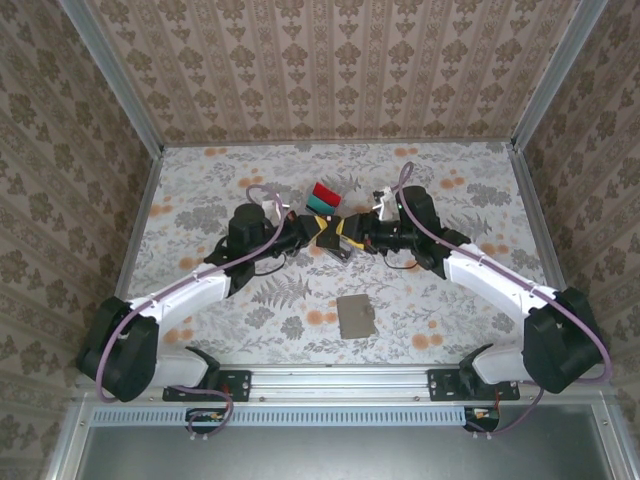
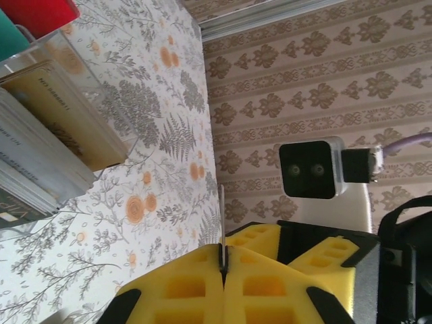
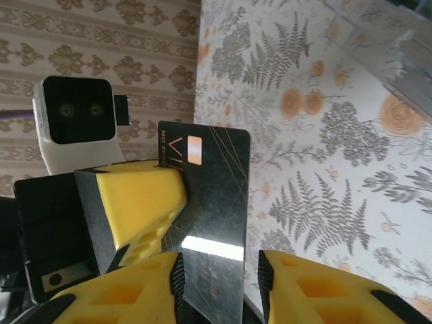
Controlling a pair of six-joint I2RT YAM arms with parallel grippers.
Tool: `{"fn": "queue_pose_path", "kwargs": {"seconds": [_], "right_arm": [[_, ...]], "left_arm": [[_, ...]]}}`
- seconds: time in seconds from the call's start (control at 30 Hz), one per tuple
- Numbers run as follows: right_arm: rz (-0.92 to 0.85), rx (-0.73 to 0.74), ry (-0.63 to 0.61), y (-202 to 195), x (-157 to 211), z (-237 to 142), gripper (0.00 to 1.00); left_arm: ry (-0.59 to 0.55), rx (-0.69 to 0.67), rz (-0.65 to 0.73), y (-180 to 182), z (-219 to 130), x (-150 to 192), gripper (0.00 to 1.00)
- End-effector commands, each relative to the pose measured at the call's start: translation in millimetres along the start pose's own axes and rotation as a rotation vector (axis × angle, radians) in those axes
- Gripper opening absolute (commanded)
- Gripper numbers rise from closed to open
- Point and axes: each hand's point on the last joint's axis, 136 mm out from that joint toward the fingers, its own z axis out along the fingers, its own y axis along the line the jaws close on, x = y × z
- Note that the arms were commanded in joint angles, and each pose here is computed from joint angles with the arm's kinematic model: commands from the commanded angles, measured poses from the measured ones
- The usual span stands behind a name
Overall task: Put the credit cards into the card holder
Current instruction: Pass the credit card.
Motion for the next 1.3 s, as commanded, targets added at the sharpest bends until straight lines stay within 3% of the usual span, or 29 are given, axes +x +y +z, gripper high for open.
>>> {"fn": "queue_pose_path", "kwargs": {"seconds": [0.0,0.23,0.53,0.63,0.7,0.83,0.93,1.1,1.27], "right_arm": [[0.046,-0.073,0.023,10,0,5,0.35],[0.088,-0.098,0.05,5,-2,19,0.28],[0.088,-0.081,0.033,1,-7,15,0.1],[0.047,0.02,0.027,-12,-3,7,0.03],[0.015,0.066,0.03,-16,3,-2,0.01],[-0.051,0.271,0.043,-53,24,-24,0.02],[-0.14,0.481,0.101,-86,50,-39,0.02],[-0.165,0.529,0.19,-105,93,-31,0.02],[-0.178,0.642,0.196,-131,107,-38,0.01]], "left_arm": [[0.0,0.075,0.014,-24,0,-3,0.0],[0.004,0.1,-0.031,-24,3,-3,0.0],[0.007,0.02,-0.051,-9,-2,2,0.01],[0.01,-0.053,-0.04,3,-7,5,0.16],[0.021,-0.112,-0.026,11,-11,9,0.34],[0.03,-0.279,0.033,32,-29,19,0.55],[0.036,-0.38,0.063,47,-41,29,0.59],[0.069,-0.455,0.088,63,-45,52,0.61],[0.104,-0.498,0.111,71,-42,73,0.62]]}}
